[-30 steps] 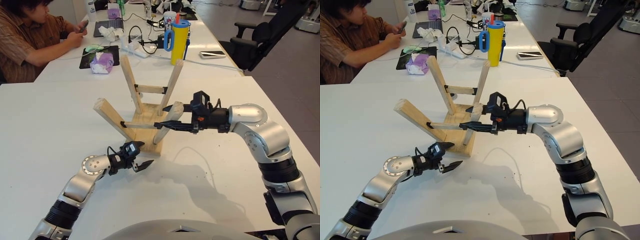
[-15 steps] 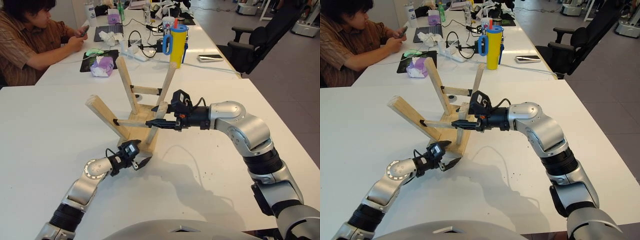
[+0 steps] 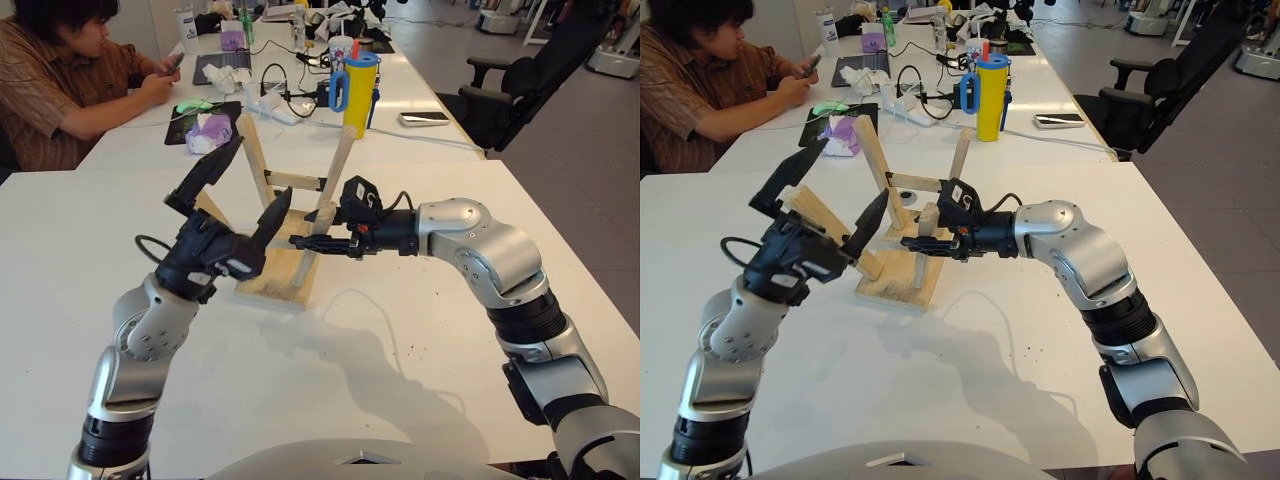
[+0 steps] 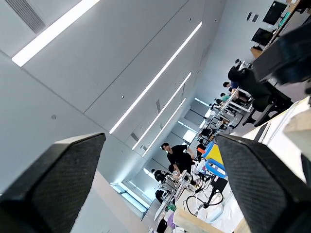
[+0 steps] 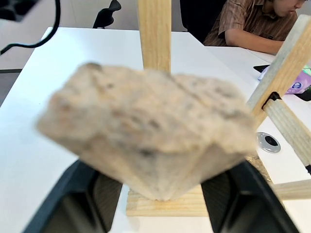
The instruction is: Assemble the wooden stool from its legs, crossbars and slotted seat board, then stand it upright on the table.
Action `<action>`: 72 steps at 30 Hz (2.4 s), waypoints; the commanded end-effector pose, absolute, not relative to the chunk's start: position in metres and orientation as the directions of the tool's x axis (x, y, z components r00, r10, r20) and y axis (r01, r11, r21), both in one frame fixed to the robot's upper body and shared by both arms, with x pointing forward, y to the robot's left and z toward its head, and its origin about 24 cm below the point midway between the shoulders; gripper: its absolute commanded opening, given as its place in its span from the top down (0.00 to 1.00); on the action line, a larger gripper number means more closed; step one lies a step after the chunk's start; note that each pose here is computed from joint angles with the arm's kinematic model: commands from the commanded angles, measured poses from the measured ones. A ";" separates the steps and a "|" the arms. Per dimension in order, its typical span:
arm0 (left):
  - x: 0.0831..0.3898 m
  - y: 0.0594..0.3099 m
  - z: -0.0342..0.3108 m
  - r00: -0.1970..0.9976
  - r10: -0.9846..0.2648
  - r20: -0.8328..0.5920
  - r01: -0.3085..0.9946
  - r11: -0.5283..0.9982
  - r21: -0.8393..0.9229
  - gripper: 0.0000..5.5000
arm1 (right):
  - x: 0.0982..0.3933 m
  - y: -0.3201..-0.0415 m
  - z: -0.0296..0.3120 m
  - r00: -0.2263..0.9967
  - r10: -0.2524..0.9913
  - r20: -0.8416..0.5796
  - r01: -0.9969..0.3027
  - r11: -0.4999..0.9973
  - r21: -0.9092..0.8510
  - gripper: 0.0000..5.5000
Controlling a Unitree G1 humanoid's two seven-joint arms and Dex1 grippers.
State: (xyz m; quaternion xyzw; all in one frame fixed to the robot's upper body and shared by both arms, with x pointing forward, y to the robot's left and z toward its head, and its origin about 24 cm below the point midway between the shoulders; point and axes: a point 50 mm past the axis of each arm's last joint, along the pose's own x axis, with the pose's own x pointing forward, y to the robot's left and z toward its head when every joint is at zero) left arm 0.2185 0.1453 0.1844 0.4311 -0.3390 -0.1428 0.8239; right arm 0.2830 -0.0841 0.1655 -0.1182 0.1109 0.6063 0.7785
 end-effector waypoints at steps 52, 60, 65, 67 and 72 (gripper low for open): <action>0.191 0.178 0.012 0.882 -0.433 -0.183 0.468 0.766 0.441 0.24 | 0.283 -0.057 0.135 0.557 0.824 -0.104 -0.786 0.563 0.254 0.70; 0.194 0.179 0.008 0.890 -0.403 -0.215 0.457 0.776 0.435 0.24 | 0.284 -0.064 0.149 0.555 0.832 -0.011 -0.807 0.542 0.235 0.70; 0.186 0.181 0.014 0.906 -0.387 -0.172 0.422 0.793 0.439 0.24 | 0.304 -0.100 0.226 0.542 0.769 0.339 -0.838 0.461 0.294 0.70; 0.180 0.183 0.015 0.911 -0.379 -0.165 0.412 0.799 0.438 0.24 | 0.315 -0.115 0.227 0.581 0.755 0.304 -0.813 0.529 0.243 0.70; 0.175 0.200 0.005 0.936 -0.254 -0.243 0.344 0.810 0.475 0.24 | 0.328 -0.107 0.174 0.543 0.840 0.020 -0.838 0.543 -0.059 0.70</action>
